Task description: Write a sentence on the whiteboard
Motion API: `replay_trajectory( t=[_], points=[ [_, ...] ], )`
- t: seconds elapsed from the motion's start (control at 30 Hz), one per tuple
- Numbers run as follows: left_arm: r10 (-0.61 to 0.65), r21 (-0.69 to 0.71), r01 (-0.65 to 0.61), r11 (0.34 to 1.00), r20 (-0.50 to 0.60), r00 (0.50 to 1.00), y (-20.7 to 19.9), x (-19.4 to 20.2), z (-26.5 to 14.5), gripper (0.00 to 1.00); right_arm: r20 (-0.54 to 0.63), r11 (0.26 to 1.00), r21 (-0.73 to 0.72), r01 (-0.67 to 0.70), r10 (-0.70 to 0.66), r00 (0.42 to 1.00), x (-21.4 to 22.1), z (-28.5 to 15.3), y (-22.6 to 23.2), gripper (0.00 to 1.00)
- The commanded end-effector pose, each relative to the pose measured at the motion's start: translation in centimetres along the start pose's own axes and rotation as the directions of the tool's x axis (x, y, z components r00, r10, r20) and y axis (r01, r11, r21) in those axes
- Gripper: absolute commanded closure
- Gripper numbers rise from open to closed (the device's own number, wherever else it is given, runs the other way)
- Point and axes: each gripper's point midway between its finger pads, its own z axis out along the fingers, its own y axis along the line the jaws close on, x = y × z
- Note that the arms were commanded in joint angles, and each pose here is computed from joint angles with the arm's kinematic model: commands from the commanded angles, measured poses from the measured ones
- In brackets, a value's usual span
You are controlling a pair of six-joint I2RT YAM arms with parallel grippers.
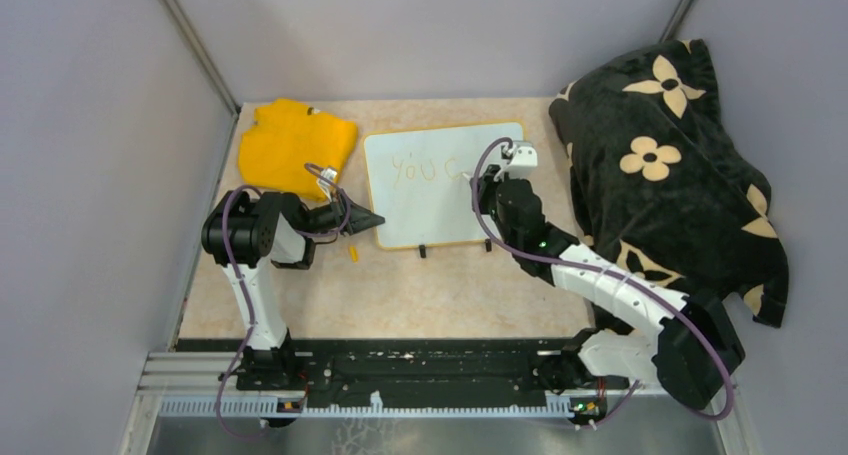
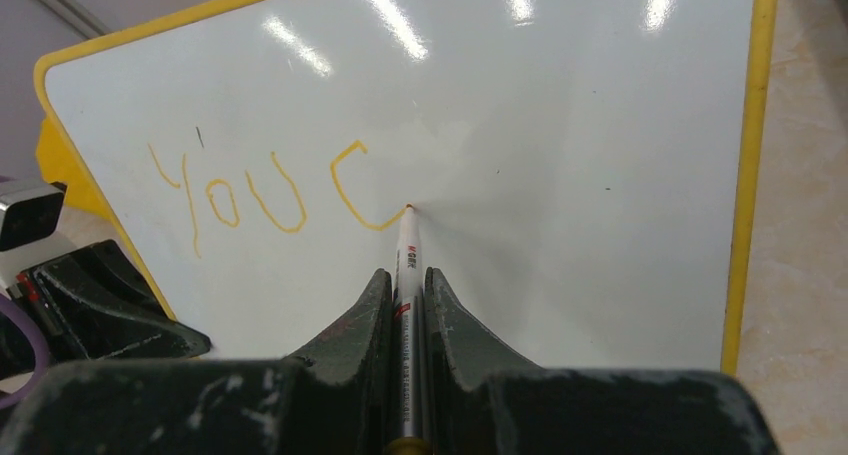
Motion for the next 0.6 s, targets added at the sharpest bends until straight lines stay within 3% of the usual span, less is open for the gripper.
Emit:
replay_trajectory(
  t=[0.0, 0.23, 0.57],
  points=[
    [0.182, 0.046, -0.185, 0.982, 0.073, 0.981, -1.0, -1.5, 0.2, 1.00, 0.078, 1.000, 0.012, -0.024, 0.023, 0.997, -2.9, -0.5, -0.5, 1.00],
    [0.181, 0.044, -0.184, 0.982, 0.073, 0.981, -0.9, -1.4, 0.2, 1.00, 0.148, 0.997, -0.057, -0.048, 0.056, 0.987, -5.5, -2.7, 0.2, 1.00],
    [0.179, 0.042, -0.183, 0.982, 0.072, 0.981, -0.9, -1.3, 0.1, 1.00, 0.166, 0.999, 0.002, -0.034, 0.033, 0.986, -5.2, -3.9, -1.7, 1.00]
  ],
)
